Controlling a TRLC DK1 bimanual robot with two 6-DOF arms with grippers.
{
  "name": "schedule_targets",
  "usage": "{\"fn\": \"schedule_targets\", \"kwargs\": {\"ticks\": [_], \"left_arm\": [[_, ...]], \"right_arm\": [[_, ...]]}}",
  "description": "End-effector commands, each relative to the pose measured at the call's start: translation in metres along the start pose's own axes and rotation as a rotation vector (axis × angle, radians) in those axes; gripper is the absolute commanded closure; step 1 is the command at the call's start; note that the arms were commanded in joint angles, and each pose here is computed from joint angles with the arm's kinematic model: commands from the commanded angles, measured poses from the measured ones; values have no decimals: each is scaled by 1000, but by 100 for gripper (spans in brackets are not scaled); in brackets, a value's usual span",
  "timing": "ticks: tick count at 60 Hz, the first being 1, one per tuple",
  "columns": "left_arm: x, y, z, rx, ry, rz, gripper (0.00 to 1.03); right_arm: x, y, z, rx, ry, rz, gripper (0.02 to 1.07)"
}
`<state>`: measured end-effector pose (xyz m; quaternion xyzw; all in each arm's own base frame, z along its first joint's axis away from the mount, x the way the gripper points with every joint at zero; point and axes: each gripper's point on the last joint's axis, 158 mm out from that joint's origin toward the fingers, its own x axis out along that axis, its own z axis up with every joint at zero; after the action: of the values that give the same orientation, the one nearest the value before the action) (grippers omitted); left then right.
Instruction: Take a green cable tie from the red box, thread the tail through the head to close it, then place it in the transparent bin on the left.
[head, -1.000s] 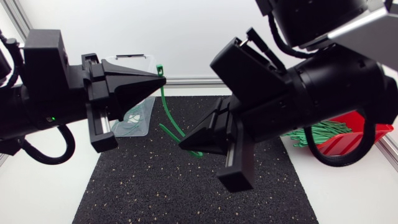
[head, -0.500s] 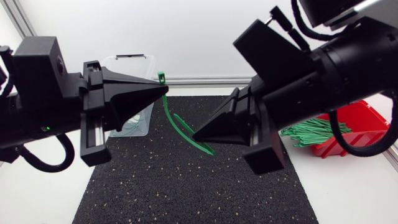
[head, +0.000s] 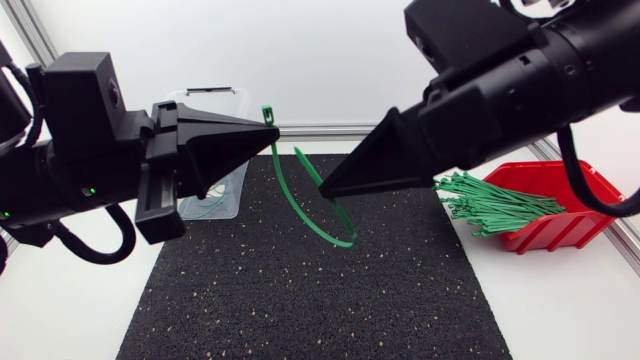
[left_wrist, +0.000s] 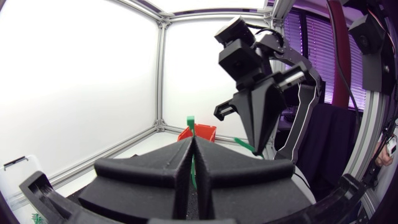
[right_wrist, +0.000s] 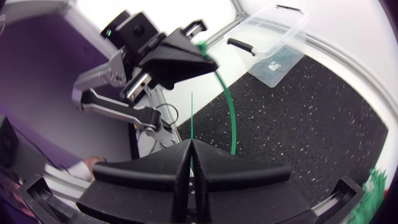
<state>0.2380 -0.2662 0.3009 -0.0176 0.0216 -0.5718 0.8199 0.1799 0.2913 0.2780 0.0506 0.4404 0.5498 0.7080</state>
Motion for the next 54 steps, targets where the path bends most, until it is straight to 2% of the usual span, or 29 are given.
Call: {"fn": "schedule_targets", "kwargs": {"ticks": [1,16,29,40,54], "left_arm": [[1,3,-8,-41,4,-3,100],[6,2,-23,-74,17,-9,100],[13,11,-42,-120,37,0,100],[16,25,-58,-170,31,30,100],[20,29,-69,-145,4,30,100]], "right_arm": [[-3,-22,2,260,-19,-8,102],[22,-29,-24,217,183,-24,102],[19,-17,-13,227,195,12,102],[20,-21,-8,289,220,44,102],[20,-26,6,346,209,111,102]]}}
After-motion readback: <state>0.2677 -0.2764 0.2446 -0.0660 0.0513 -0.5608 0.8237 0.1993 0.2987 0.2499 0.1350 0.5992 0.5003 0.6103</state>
